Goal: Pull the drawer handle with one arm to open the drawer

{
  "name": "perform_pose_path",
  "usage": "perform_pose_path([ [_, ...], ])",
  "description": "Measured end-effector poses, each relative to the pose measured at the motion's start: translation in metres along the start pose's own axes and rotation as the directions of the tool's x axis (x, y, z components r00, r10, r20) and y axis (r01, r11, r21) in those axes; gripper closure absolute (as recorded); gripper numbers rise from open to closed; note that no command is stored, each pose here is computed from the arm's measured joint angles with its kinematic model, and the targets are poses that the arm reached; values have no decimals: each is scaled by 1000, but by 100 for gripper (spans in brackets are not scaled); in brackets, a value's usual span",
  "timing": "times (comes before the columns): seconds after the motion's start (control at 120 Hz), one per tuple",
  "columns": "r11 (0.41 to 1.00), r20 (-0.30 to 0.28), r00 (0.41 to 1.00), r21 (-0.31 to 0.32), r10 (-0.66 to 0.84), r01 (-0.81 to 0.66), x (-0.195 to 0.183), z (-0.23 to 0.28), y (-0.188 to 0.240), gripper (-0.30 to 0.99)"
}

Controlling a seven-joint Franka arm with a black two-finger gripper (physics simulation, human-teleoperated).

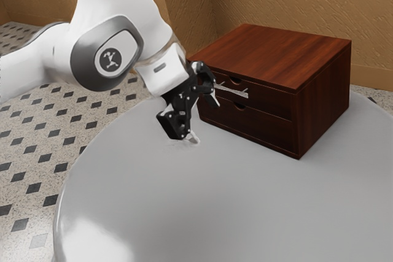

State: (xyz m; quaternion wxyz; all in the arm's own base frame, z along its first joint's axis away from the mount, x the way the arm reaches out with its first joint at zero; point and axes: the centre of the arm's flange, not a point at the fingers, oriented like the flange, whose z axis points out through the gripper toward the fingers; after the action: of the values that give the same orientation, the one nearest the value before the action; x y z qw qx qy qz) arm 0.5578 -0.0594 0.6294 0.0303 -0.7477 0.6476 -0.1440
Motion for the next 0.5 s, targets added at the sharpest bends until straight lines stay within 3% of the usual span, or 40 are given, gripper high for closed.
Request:
perform_pose_path([
  [0.133,996,-12,998,74,56,-55,-11,9,-18,0],
  [0.4,981,12,993,157,115,-116,-41,31,-57,0],
  [0.5,976,15,989,160,147,-148,-36,48,-70,0],
])
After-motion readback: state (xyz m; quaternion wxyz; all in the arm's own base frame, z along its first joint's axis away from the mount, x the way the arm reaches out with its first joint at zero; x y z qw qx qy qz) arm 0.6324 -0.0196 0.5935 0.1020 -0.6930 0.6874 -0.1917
